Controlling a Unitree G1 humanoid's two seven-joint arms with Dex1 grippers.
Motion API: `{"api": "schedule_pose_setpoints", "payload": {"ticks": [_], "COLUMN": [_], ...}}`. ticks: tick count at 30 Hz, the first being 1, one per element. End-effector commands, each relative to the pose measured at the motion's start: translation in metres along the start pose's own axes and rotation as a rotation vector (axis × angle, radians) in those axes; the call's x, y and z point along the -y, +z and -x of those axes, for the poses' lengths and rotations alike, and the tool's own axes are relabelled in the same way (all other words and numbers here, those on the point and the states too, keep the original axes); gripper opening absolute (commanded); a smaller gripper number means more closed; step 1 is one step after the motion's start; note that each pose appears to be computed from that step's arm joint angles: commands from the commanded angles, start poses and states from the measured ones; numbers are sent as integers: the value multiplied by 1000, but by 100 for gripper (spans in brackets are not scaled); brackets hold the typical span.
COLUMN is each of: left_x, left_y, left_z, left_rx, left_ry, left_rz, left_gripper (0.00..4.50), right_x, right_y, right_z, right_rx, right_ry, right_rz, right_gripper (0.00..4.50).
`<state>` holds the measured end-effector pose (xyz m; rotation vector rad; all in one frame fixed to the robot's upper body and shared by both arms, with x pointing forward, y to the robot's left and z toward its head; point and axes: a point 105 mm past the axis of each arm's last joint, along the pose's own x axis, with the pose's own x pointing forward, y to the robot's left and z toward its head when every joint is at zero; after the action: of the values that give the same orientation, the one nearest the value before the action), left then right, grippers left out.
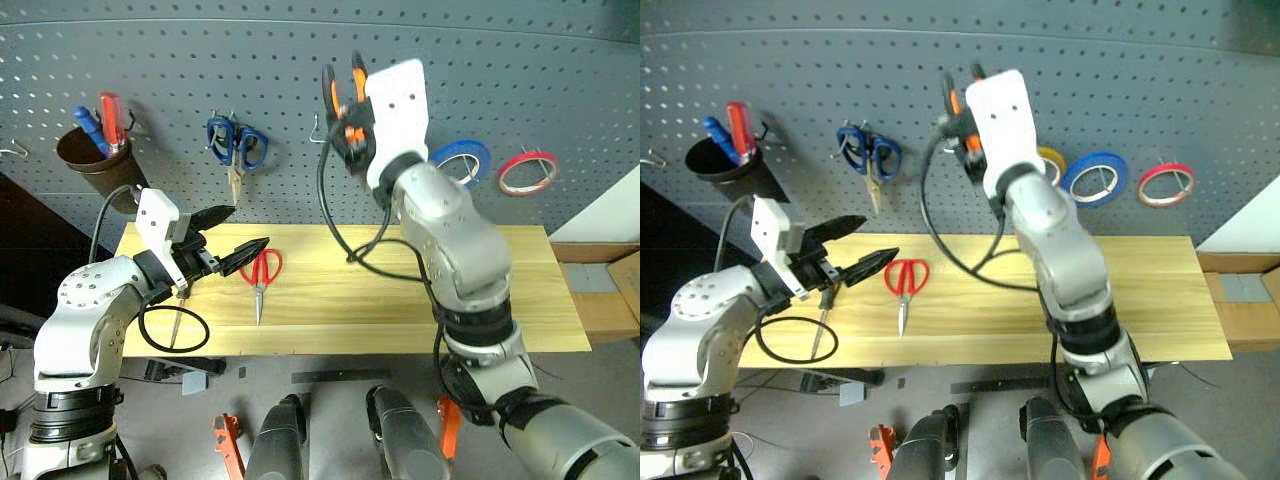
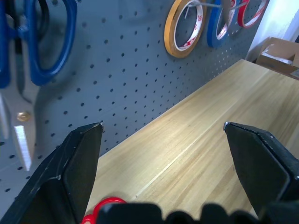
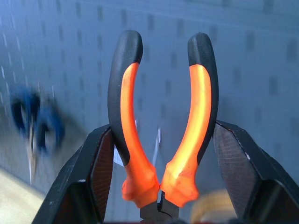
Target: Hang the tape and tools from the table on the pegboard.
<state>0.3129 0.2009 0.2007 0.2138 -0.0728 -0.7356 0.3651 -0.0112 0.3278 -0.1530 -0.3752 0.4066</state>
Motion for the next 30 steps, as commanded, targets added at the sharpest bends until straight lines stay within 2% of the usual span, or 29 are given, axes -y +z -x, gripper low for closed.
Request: {"api": "schedule_pose_setpoints", "payload": {"ticks": [1, 5, 9, 21, 30], "left_x": [0, -1, 1, 7, 7], "left_y": [20, 25, 25, 34, 32], "left_z": [3, 1, -3, -28, -33], "left_rx": [55, 73, 73, 118, 125], "left_ry": [14, 28, 17, -36, -46], "left_rz": [-51, -57, -62, -82, -84], "left_gripper": [446, 446, 446, 446, 446], "right_x": [-3, -8, -13, -21, -18], "right_y": [38, 55, 58, 11, -37], "right_z": [-9, -24, -38, -50, -48], "right_rx": [134, 194, 258, 309, 195], "right_ry": [17, 13, -13, -45, -56], "right_rz": [-52, -90, -53, 60, 112], "right_gripper": [268, 268, 268, 268, 268]}}
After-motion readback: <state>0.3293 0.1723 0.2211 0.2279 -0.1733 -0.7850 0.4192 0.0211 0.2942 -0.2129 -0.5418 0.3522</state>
